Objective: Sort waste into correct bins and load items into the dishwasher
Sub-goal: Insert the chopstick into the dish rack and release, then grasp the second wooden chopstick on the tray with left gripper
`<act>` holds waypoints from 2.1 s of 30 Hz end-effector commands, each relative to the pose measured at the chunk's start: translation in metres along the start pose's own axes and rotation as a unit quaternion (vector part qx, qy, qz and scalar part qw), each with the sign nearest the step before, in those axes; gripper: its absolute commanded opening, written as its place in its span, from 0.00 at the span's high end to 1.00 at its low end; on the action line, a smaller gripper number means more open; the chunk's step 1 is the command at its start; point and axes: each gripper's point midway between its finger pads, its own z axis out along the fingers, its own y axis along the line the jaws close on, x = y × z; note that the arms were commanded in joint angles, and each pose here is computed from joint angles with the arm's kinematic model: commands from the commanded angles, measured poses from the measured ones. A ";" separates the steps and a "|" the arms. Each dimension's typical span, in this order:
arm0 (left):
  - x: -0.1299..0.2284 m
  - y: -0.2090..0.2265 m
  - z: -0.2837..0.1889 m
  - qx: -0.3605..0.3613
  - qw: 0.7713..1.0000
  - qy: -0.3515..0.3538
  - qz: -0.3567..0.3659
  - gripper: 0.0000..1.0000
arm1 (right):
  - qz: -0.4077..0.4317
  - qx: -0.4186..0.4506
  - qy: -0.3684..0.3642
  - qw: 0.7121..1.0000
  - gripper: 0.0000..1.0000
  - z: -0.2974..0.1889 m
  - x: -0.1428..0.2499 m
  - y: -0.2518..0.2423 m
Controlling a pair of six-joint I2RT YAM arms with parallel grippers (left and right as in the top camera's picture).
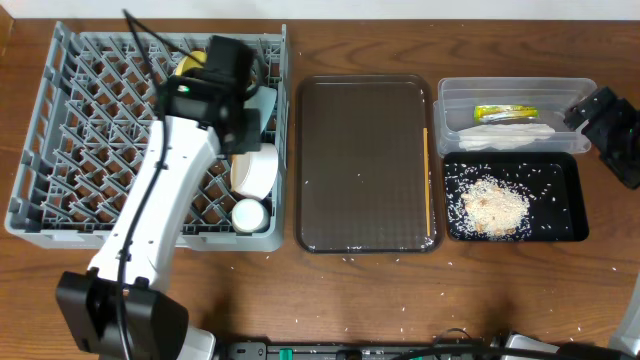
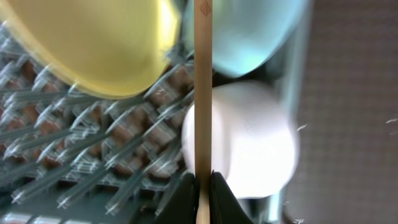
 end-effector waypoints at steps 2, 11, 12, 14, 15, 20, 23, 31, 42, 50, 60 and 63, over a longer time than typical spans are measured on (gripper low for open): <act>0.023 0.030 0.003 -0.021 0.998 0.054 -0.003 0.93 | 0.005 -0.003 0.001 1.000 0.01 -0.001 0.001 0.000; 0.054 0.057 0.019 -0.050 0.992 0.113 0.006 0.87 | 0.005 -0.002 0.001 1.000 0.01 -0.001 0.001 0.000; 0.054 0.058 0.020 -0.053 0.992 0.113 0.006 0.75 | 0.005 -0.003 0.001 1.000 0.01 -0.001 0.001 0.000; 0.052 0.057 0.021 -0.052 0.993 0.109 0.006 0.59 | 0.005 -0.002 0.001 1.000 0.01 -0.001 0.001 0.000; 0.051 0.057 0.022 -0.052 0.993 0.107 0.005 0.53 | 0.005 -0.002 0.001 1.000 0.01 -0.001 0.001 0.000; 0.042 0.053 0.019 -0.045 0.995 0.090 0.000 0.32 | 0.006 -0.001 0.001 1.000 0.01 -0.001 0.001 -0.001; 0.018 0.015 -0.002 0.041 0.998 0.049 0.004 0.32 | 0.005 -0.001 0.001 1.000 0.01 -0.001 0.001 -0.001; 0.019 -0.116 -0.011 0.148 0.988 0.018 0.031 0.32 | 0.005 0.000 0.001 1.000 0.01 -0.001 0.001 -0.001; 0.056 -0.272 0.058 0.173 0.983 0.011 0.063 0.31 | 0.005 0.000 0.001 1.000 0.01 -0.001 0.001 -0.001; 0.068 -0.322 0.100 0.184 0.978 -0.016 0.095 0.32 | 0.005 -0.001 0.001 1.000 0.01 -0.001 0.001 -0.001; 0.068 -0.350 0.127 0.140 0.973 -0.103 0.154 0.33 | 0.005 0.000 0.001 1.000 0.01 -0.001 0.001 -0.001; 0.074 -0.356 0.135 0.124 0.969 -0.118 0.178 0.33 | 0.005 -0.001 0.001 1.000 0.01 -0.001 0.001 -0.001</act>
